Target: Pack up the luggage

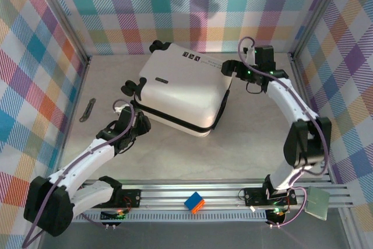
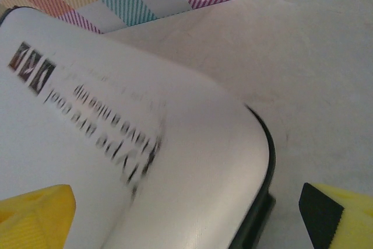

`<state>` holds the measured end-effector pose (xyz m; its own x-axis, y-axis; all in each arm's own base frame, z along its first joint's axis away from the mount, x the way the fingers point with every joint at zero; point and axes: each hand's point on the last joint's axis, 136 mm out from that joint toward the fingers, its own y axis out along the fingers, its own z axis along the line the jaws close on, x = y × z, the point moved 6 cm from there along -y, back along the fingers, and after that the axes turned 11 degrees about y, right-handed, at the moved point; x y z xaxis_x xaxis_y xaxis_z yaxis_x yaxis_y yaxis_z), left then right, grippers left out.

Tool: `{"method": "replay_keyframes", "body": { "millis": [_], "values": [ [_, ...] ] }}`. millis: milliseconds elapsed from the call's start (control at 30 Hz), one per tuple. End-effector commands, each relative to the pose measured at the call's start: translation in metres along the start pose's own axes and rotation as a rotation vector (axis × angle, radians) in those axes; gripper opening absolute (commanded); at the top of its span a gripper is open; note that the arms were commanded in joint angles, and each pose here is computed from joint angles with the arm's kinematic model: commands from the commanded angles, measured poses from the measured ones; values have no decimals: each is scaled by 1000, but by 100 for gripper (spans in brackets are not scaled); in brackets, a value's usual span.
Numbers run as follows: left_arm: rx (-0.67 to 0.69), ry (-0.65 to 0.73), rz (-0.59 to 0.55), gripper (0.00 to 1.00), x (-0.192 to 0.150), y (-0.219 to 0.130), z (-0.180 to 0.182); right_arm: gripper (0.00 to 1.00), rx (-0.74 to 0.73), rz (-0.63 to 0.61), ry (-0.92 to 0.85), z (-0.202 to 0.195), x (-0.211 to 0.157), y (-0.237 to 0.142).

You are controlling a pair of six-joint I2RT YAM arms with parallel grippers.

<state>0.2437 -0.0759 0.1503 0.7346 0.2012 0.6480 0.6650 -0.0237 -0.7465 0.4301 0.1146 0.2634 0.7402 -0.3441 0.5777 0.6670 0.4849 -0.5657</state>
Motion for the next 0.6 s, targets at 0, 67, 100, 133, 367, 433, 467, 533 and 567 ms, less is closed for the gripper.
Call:
{"method": "replay_keyframes", "body": {
  "millis": [0, 67, 100, 133, 367, 433, 467, 533, 567],
  "values": [
    [-137, -80, 5, 68, 3, 18, -14, 99, 87, -21, -100, 13, 21, 14],
    [-146, -88, 21, 66, 2, 29, -16, 99, 84, -20, -119, 10, 27, 27],
    [-156, -91, 28, 65, 1, 34, -19, 99, 89, -19, -132, 9, 30, 33],
    [-165, -94, 29, 65, 1, 37, -20, 99, 99, -15, -144, 9, 31, 37],
    [-114, -110, 27, 63, 3, 57, -20, 99, 237, 78, -216, 19, 25, 51],
    [-73, -98, 17, 63, 7, 61, -14, 97, 276, 114, -227, 21, 18, 49],
    [-41, -101, 12, 64, 10, 64, -8, 96, 296, 135, -230, 22, 13, 47],
    [-19, -123, 4, 64, 18, 70, 4, 93, 321, 172, -227, 22, 3, 43],
    [-16, -141, 5, 64, 22, 74, 10, 92, 330, 184, -225, 23, -3, 39]
  ]
}}
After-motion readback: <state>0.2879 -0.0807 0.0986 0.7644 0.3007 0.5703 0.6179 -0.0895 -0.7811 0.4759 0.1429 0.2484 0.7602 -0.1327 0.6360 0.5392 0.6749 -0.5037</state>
